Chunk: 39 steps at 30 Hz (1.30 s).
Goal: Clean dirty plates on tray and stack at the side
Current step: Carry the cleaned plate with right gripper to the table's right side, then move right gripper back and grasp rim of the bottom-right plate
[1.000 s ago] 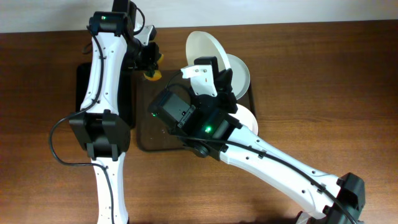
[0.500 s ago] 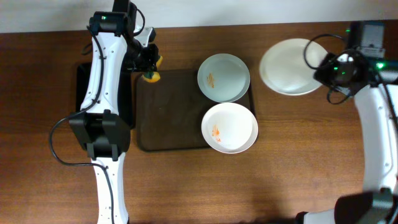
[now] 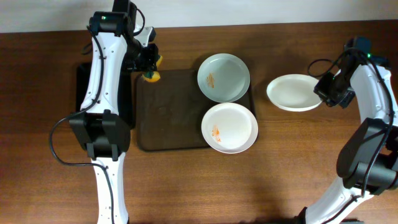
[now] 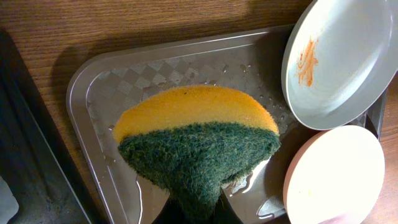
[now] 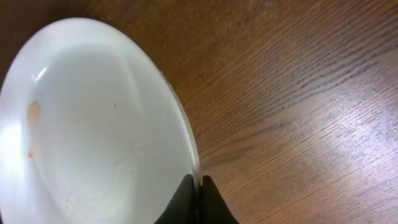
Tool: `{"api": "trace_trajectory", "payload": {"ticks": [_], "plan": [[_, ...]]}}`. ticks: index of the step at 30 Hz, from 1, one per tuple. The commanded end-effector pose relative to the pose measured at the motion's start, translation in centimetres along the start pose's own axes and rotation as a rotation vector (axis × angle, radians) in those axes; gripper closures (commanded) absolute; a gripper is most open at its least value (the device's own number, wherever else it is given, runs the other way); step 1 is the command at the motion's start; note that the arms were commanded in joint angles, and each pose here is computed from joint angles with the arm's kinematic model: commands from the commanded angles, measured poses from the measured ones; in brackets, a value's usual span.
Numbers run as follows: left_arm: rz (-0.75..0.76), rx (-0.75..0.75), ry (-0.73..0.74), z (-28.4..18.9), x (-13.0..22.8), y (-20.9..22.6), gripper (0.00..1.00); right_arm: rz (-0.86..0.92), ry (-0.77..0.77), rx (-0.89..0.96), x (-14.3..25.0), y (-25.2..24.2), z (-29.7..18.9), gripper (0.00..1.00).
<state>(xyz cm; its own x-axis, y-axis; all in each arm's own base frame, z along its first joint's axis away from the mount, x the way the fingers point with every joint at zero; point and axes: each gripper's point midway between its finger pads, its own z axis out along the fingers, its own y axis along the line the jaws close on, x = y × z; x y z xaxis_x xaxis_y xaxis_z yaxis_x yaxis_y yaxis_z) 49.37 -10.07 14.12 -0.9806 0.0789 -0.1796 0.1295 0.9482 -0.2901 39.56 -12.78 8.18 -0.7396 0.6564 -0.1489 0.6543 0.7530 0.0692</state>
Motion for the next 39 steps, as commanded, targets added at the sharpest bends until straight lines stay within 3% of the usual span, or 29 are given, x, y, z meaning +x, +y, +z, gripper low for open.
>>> {"api": "trace_trajectory", "payload": {"ticks": [1,2,3,4,7,12,16,20,24,29,34,39], "plan": [[0.024,-0.004,-0.029,-1.1,-0.3,-0.3,0.99,-0.009,0.012,0.103,0.8,-2.1,1.4,0.96],[0.024,-0.004,-0.029,-1.1,-0.3,-0.3,0.99,-0.010,0.021,0.110,1.1,-2.3,1.6,0.79],[0.024,-0.004,-0.029,-1.1,-0.3,-0.3,0.99,-0.010,0.025,0.110,1.2,-2.3,1.7,0.27],[0.025,-0.004,-0.030,-1.1,-0.3,-0.3,0.99,-0.012,0.024,0.095,1.2,-2.0,1.7,0.20],[0.024,-0.004,-0.029,-1.1,-0.3,-0.3,0.99,-0.059,0.070,-0.045,1.5,0.6,0.4,0.18],[0.026,-0.003,-0.033,-1.1,-0.4,-0.3,0.99,-0.194,0.136,-0.295,5.0,7.2,-4.3,0.24],[0.026,-0.004,-0.033,-1.1,-0.4,-0.3,0.99,-0.341,0.256,-0.240,11.3,10.2,-3.3,0.31],[0.026,-0.003,-0.033,-1.1,-0.4,-0.3,0.99,-0.433,0.354,-0.177,17.6,11.4,-0.3,0.50],[0.026,-0.004,-0.032,-1.1,-0.4,-0.3,0.99,-0.437,0.327,-0.068,19.5,10.4,2.4,0.65],[0.026,-0.003,-0.032,-1.1,-0.4,-0.3,0.99,-0.513,0.302,-0.089,21.1,12.3,2.7,0.96],[0.026,-0.003,-0.033,-1.1,-0.4,-0.3,0.99,-0.585,0.292,-0.120,25.2,15.7,2.2,0.96],[0.026,-0.003,-0.033,-1.1,-0.4,-0.3,0.99,-0.517,0.189,-0.258,27.7,21.8,1.7,0.96]]}}
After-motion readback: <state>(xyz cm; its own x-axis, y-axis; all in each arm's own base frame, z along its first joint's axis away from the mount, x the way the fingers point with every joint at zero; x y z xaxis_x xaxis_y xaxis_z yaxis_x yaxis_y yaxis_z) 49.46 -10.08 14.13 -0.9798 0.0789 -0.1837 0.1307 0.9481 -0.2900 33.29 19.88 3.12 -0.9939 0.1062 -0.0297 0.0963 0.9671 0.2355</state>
